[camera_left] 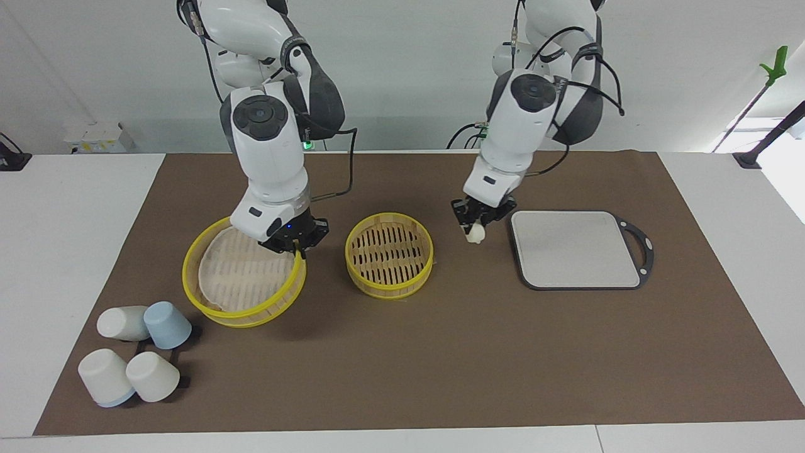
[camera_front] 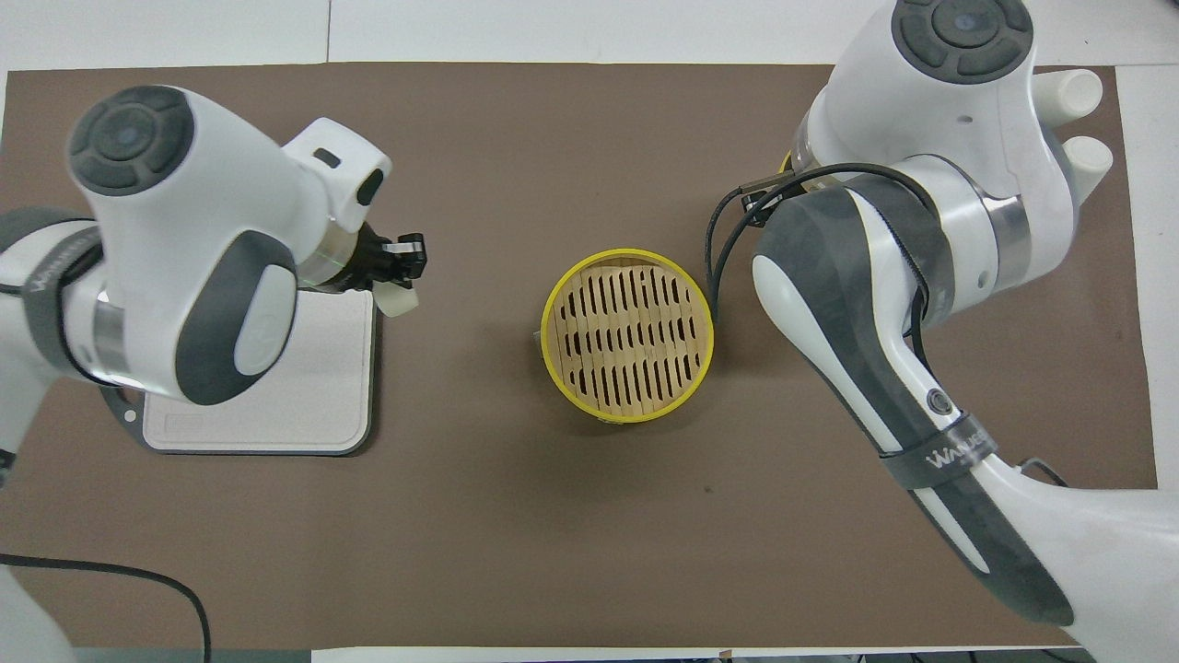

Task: Place bun in steamer
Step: 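Carry the bun with the left gripper over the open steamer and lower it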

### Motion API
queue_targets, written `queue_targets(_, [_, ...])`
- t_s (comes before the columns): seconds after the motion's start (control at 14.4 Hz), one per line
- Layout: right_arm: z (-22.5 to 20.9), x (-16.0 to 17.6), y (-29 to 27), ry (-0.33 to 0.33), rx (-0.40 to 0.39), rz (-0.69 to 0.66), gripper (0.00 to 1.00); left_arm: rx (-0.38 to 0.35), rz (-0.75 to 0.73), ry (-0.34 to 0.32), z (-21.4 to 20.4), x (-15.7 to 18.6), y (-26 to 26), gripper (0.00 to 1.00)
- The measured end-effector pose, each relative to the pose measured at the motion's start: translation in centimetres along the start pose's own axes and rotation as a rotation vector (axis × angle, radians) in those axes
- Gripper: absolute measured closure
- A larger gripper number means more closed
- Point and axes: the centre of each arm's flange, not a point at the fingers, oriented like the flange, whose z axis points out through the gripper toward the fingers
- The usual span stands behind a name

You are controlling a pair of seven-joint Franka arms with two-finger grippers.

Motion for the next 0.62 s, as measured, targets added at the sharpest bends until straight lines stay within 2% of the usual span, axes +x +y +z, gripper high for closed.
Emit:
queue_targets(0.14, [0.7,-0.1,0.6,-0.015,0.000,0.003,0.91,-0.017,0.041,0.010,2.7,-2.3,4.2,0.70])
queue_targets(0.35, [0.9,-0.3,1.1,-0.020,0.000,0.010,0.91,-0.005,0.096,-0.010,8.8,-5.0,8.3,0.70])
queue_targets(0.62, [1.6,-0.6,2.3,-0.033,0.000,0.017,0.91,0.004,0.107,-0.015,14.0,-5.3,9.2,0.70])
